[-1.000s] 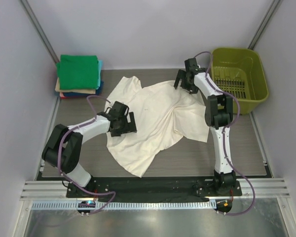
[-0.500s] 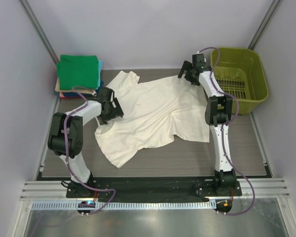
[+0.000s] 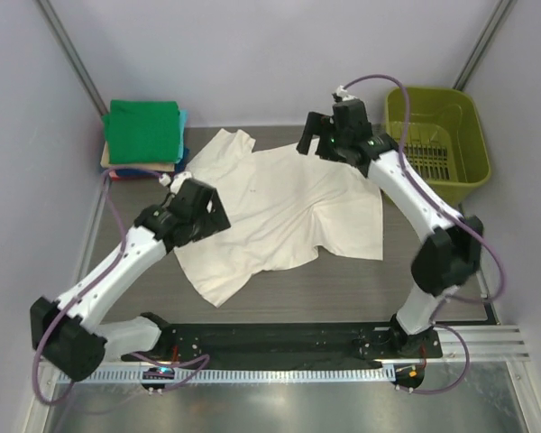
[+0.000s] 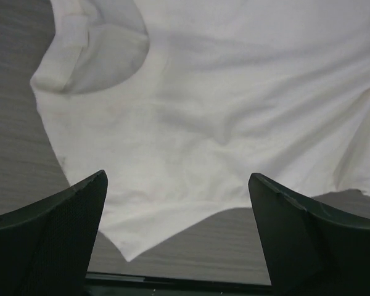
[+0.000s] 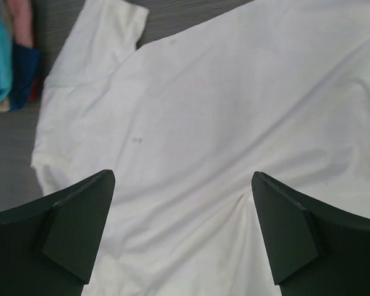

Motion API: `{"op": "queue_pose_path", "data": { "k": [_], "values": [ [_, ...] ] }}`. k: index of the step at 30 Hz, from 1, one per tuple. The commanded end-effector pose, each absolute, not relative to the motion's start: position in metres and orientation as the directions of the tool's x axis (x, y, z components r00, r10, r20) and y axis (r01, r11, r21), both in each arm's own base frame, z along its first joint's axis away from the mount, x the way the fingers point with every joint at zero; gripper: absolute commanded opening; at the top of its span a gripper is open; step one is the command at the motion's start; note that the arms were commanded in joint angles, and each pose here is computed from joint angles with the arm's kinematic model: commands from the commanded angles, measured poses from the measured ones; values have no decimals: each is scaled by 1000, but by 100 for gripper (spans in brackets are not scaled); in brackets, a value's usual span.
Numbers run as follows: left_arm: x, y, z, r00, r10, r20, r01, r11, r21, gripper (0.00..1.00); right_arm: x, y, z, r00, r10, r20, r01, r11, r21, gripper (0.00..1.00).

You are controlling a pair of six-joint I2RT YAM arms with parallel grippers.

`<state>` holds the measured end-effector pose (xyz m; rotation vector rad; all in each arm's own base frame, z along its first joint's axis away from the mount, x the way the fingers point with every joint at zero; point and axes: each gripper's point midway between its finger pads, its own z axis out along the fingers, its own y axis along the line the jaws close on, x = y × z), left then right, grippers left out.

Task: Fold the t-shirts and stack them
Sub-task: Flatten the tshirt out

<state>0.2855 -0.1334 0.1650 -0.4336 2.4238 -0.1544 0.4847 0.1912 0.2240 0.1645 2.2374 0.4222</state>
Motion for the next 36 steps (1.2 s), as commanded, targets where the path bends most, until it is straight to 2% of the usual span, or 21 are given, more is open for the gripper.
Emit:
{"op": "queue_pose_path", "data": {
  "k": [1, 2, 5, 11, 14, 19, 27, 30, 32, 36],
  "values": [
    [226, -122, 142, -755, -418, -505, -341, 908, -242, 95, 423, 164, 243, -616, 311, -724, 19, 925, 380, 100],
    [207, -121, 125, -772, -438, -460, -364, 899, -245, 94, 394, 157, 200, -679, 289, -675, 51, 935, 350, 100],
    [170, -123, 108, -794, -437, -423, -339, 896, -288, 92, 327, 140, 163, -698, 347, -627, 133, 922, 363, 100],
    [133, -131, 72, -813, -460, -357, -356, 878, -322, 89, 249, 112, 103, -723, 412, -555, 222, 899, 378, 100],
    [127, -139, 53, -820, -461, -340, -352, 874, -336, 89, 234, 110, 95, -731, 420, -538, 227, 893, 388, 100],
    [132, -137, 35, -804, -465, -370, -359, 876, -322, 90, 229, 103, 80, -748, 406, -525, 249, 905, 345, 100],
    [146, -146, 30, -792, -458, -404, -340, 880, -332, 90, 227, 95, 46, -765, 427, -482, 327, 903, 279, 100],
    [148, -147, 23, -793, -454, -407, -340, 883, -323, 84, 228, 89, 39, -747, 457, -482, 363, 889, 279, 100],
    [151, -149, 22, -787, -459, -412, -337, 880, -335, 75, 228, 86, 34, -736, 483, -475, 387, 875, 291, 100],
    [158, -150, 34, -756, -483, -441, -331, 864, -378, 50, 228, 60, 24, -673, 582, -457, 495, 813, 306, 100]
  ]
}}
